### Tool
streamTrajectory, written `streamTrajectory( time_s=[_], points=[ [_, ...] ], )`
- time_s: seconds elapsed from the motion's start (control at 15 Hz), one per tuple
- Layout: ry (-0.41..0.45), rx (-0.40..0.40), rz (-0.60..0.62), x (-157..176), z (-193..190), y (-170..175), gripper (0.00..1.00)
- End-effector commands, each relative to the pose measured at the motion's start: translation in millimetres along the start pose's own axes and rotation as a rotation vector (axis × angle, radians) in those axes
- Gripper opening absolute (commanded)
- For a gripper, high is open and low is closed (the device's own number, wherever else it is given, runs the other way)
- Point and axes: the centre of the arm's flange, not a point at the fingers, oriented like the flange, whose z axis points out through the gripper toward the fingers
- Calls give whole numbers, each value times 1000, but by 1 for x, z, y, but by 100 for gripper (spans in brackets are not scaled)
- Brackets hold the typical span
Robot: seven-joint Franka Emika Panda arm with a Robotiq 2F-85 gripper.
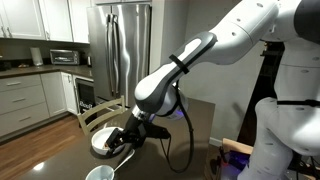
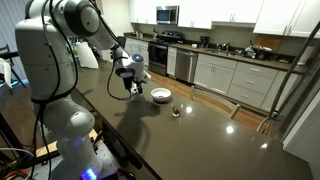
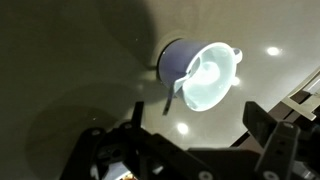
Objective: Use the spoon from the empty white bowl to scoop contents from the other white bowl and put them in the empty one
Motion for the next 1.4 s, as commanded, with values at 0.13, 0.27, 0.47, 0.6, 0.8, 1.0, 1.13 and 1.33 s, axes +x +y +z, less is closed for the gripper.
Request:
streamTrajectory(
  time_s=[0.13,0.27,0.47,0.6,0.8,1.0,1.13,1.33],
  points=[
    [8,-10,-1,-8,-1,-2,100],
    [11,-19,12,-17,4,-2,100],
    [17,-33,23,-28,7,-2,100],
    [21,-42,30,-37,7,-4,100],
    [38,-50,35,-47,9,-5,75],
    [70,-66,18,-51,10,-7,60],
    [97,-83,2,-52,10,-7,47],
    [122,-103,-11,-53,11,-5,28]
  ],
)
